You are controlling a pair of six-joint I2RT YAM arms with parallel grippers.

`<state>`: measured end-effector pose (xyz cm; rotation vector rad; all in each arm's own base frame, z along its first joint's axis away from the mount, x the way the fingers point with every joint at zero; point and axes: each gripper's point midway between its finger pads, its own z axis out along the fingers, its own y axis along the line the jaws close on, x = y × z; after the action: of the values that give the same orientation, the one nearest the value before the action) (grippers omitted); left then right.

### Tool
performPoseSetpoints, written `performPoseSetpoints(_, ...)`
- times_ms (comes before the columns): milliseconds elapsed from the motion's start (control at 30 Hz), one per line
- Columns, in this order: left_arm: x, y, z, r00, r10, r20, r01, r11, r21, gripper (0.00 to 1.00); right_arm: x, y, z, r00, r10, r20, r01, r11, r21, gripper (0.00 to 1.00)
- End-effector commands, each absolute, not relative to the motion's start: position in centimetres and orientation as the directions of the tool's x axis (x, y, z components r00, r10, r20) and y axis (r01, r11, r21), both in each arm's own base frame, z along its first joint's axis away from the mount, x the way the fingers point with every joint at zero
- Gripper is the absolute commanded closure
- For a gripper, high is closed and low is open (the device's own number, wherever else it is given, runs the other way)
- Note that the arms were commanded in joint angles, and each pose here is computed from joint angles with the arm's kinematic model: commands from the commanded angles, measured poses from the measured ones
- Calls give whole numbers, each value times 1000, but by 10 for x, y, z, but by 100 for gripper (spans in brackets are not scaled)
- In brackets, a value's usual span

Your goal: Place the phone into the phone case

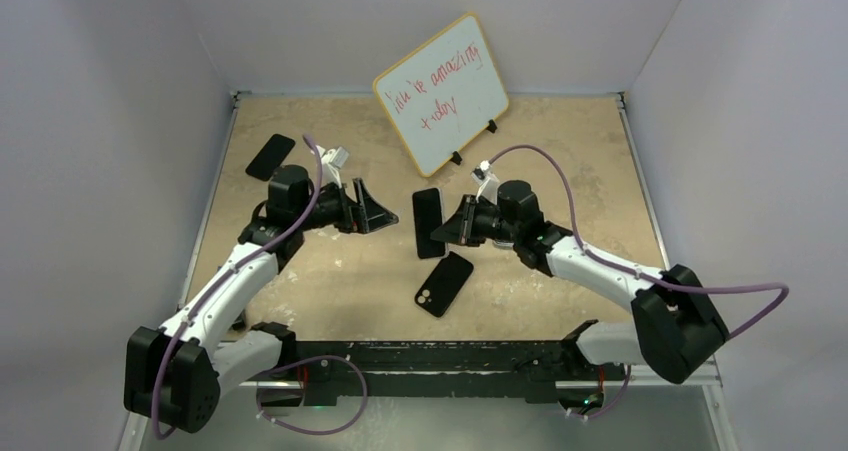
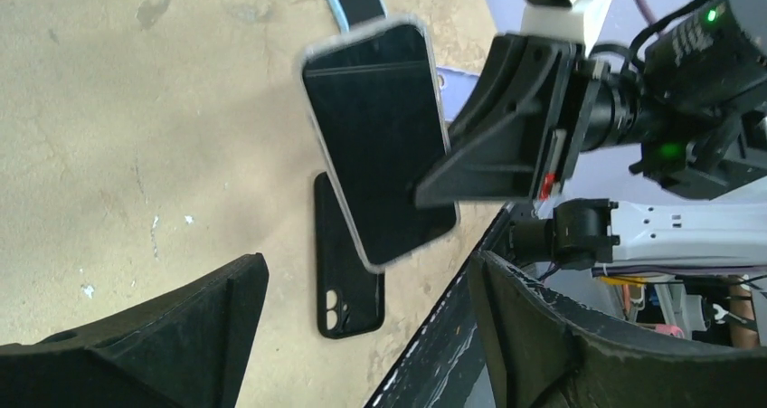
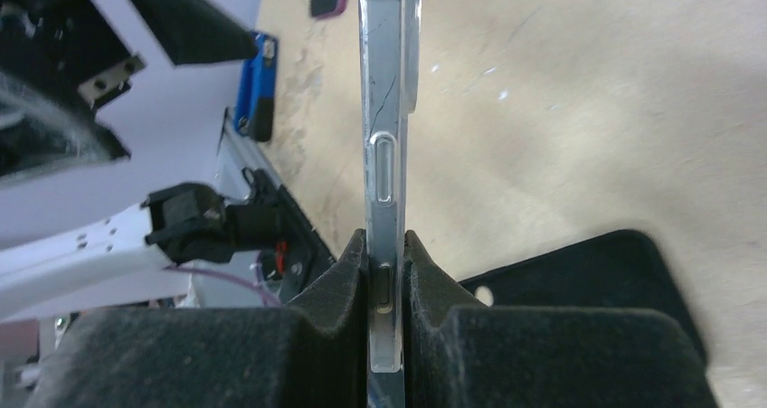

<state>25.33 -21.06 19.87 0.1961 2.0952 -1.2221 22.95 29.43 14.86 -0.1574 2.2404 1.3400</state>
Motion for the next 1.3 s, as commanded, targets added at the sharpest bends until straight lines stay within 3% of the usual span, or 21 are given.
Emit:
performPoseSetpoints(0,251,-208,183,-753,-150,-640,467,563,-682,15,272,283,150,-814,213,-541,-346,571,745,100)
performPoseSetpoints(300,243,-206,164,-781,-123,-613,449,572,-686,15,307,272,117,-861,218,-459,-249,605,756,100)
performPoseSetpoints(767,244,-199,147,-808,-115,-578,393,626,-674,15,326,260,69,-883,218,-416,-188,647,739,100)
performPoseSetpoints(1267,260,-175,123,-846,-138,-515,228,779,-585,9,331,242,52,-882,235,-408,-114,734,669,52)
